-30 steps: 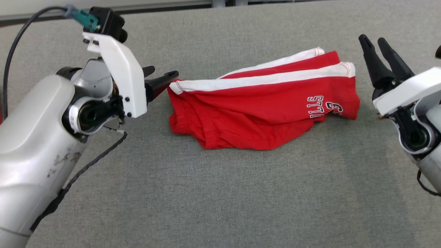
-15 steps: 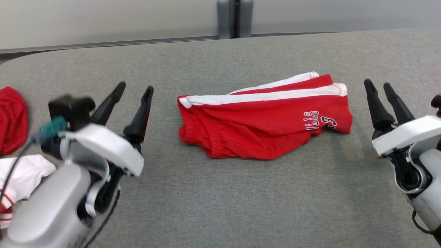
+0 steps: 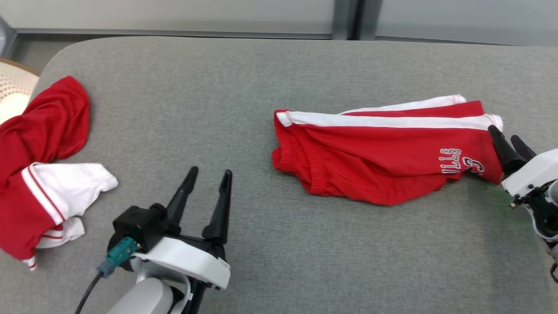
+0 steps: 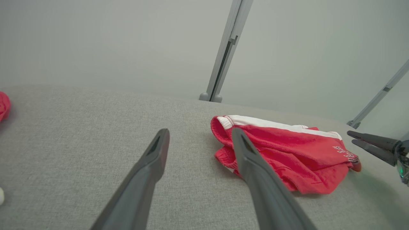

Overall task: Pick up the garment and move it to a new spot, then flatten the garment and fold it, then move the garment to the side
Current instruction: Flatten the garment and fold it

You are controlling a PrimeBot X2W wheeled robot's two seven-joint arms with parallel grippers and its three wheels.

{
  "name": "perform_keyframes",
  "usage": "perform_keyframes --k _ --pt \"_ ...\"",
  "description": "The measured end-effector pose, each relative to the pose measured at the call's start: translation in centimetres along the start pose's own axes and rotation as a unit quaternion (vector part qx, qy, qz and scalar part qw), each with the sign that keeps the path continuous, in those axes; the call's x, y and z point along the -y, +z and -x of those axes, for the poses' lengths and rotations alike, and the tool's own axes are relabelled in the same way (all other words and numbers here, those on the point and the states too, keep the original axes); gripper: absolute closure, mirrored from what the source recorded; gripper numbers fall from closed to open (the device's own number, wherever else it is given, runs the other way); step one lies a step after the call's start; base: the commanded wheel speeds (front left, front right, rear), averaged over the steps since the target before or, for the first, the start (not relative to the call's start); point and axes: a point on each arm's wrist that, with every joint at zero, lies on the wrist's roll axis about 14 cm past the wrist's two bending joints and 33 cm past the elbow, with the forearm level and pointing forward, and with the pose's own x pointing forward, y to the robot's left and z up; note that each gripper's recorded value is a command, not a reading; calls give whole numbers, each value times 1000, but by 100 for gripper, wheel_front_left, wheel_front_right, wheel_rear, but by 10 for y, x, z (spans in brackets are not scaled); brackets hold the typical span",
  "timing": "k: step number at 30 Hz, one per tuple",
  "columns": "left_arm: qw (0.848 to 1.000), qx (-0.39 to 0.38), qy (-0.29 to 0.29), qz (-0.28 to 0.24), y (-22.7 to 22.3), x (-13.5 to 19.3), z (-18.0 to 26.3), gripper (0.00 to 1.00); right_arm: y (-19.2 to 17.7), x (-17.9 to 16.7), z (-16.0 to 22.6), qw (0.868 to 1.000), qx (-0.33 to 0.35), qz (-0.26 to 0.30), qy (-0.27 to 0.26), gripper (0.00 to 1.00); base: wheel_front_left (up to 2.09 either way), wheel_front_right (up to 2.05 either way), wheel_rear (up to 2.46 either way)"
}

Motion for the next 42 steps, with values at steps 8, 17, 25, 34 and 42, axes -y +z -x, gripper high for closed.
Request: perform_keyframes --k 8,17,25,34,42 --pt "999 1 29 17 -9 -8 11 0 -26 10 -27 992 -122 -35 -27 0 0 0 0" --pt "998 0 58 20 -16 -21 18 0 -40 4 -44 971 -227 -62 -33 51 0 0 0" --pt "998 1 61 23 -19 -22 23 0 -46 -27 -47 971 -227 -75 3 100 0 0 0" --pt "998 18 49 19 -12 -15 26 0 -9 -20 -30 988 -139 -59 0 100 0 0 0" --pt "998 42 35 -2 1 -5 31 0 23 1 1 996 -82 -15 -23 100 0 0 0"
